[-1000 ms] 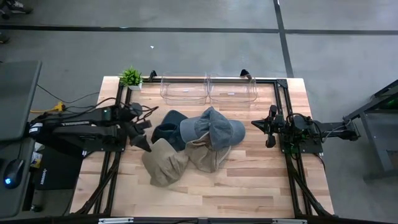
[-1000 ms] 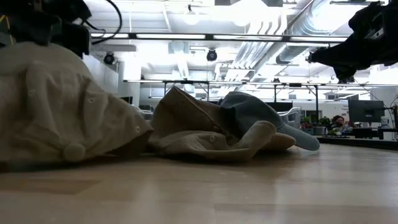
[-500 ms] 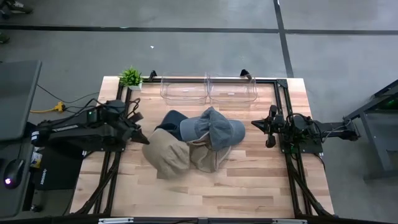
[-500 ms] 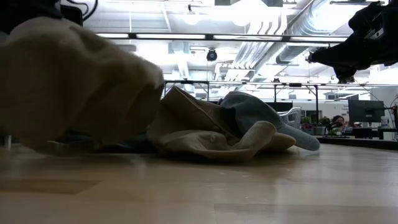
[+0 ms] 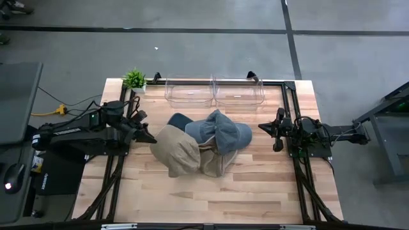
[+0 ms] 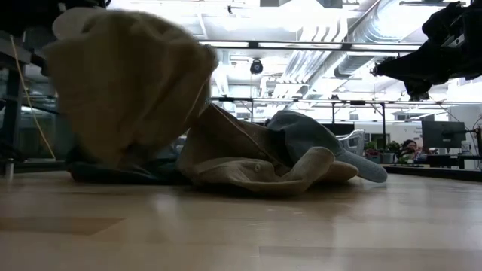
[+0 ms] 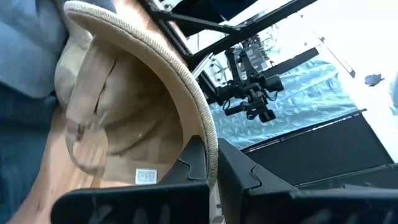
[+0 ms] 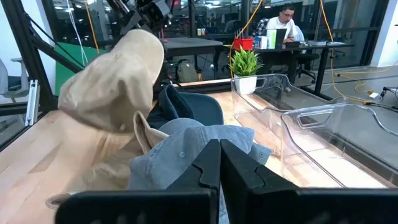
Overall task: Pick & Place hat
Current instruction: Put the left brown cap into the left transparent bin
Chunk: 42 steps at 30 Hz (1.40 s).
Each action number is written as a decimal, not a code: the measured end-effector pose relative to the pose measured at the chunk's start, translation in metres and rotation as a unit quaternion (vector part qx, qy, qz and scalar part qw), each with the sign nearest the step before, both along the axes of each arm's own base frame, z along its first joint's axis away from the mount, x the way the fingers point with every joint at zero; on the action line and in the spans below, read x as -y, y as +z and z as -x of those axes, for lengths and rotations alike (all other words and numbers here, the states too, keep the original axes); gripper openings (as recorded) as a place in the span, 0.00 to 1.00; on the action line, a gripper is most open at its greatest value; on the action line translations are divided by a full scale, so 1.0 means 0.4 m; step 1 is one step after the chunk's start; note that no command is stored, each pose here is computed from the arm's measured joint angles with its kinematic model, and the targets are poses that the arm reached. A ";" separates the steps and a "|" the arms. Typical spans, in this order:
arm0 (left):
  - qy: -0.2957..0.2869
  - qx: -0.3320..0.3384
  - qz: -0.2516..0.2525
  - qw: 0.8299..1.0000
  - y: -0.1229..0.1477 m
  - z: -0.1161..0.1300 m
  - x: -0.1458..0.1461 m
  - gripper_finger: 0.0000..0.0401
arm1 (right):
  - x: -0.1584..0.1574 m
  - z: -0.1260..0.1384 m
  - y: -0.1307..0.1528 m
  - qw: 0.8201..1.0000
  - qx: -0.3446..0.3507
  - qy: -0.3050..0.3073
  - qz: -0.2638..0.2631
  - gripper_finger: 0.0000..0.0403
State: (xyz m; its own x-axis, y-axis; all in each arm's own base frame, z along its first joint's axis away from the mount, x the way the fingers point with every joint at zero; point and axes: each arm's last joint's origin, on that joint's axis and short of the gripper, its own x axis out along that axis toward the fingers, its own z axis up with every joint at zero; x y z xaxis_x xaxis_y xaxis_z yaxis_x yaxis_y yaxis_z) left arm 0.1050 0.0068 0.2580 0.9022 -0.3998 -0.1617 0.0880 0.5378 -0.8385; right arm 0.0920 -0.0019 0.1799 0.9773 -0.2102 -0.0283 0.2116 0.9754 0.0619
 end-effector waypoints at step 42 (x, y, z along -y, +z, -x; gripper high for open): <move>0.115 0.077 -0.022 0.990 0.039 -0.010 -0.017 0.00 | -0.001 -0.001 0.013 0.976 0.070 0.005 -0.204 0.00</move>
